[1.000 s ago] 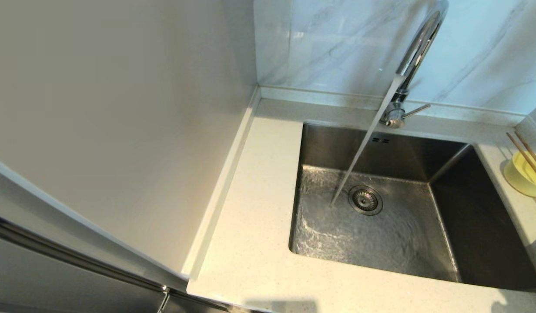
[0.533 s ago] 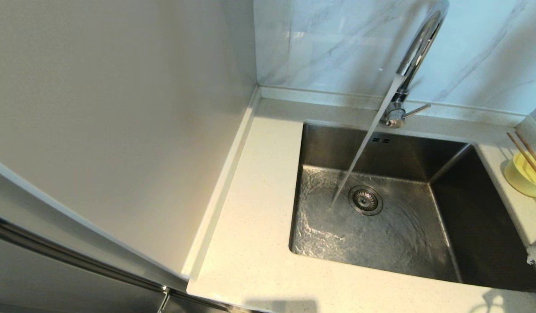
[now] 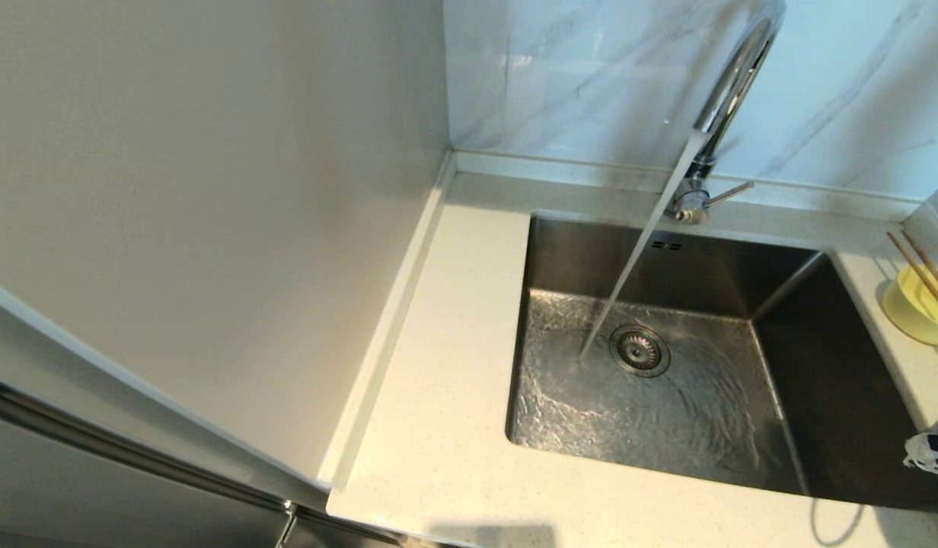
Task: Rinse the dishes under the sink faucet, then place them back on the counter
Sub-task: Pick up the plate
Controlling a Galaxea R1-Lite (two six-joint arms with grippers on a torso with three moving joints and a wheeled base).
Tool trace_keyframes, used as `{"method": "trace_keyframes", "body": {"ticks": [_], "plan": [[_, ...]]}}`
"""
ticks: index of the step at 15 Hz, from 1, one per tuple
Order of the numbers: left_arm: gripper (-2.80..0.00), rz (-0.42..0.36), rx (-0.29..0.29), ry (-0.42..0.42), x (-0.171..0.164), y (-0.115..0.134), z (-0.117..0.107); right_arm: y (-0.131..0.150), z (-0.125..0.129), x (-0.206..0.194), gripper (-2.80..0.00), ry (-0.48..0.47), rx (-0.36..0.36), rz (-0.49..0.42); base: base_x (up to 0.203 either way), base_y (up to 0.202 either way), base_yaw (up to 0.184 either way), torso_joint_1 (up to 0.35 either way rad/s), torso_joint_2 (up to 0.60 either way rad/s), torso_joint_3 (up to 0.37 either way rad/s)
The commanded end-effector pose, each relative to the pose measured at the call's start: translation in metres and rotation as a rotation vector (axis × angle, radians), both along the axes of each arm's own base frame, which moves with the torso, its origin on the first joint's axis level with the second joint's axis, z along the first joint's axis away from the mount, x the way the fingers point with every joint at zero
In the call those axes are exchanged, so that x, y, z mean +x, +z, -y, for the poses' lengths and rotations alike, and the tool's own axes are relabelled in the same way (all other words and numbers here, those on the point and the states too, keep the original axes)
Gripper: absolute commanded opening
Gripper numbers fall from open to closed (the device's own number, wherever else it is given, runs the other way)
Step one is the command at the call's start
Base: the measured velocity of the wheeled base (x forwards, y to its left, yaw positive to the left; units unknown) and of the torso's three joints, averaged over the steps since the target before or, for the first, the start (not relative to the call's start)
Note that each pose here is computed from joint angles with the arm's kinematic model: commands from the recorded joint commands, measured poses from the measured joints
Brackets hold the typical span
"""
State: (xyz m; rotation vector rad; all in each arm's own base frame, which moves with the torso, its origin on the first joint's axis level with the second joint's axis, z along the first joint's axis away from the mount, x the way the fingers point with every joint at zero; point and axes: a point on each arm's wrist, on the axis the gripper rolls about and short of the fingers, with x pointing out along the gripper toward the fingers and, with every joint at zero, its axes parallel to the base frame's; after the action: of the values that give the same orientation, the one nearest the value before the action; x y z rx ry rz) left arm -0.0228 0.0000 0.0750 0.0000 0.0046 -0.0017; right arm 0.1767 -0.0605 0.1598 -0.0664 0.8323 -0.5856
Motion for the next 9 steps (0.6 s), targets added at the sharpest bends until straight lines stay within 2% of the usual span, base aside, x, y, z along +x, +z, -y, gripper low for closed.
{"method": "trace_keyframes", "body": {"ticks": [1, 4, 9], "plan": [[-2.8, 0.0, 0.0, 0.0, 0.0, 0.0, 0.0, -0.009, 0.004, 0.006, 0.0, -0.016, 0.009, -0.048, 0.0, 0.0, 0.0, 0.0, 0.0, 0.0], [-2.8, 0.0, 0.0, 0.0, 0.0, 0.0, 0.0, -0.018, 0.006, 0.008, 0.0, -0.023, 0.02, -0.082, 0.0, 0.0, 0.0, 0.0, 0.0, 0.0], [-2.8, 0.0, 0.0, 0.0, 0.0, 0.0, 0.0, -0.032, 0.015, 0.022, 0.0, -0.071, 0.04, -0.075, 0.0, 0.0, 0.0, 0.0, 0.0, 0.0]]}}
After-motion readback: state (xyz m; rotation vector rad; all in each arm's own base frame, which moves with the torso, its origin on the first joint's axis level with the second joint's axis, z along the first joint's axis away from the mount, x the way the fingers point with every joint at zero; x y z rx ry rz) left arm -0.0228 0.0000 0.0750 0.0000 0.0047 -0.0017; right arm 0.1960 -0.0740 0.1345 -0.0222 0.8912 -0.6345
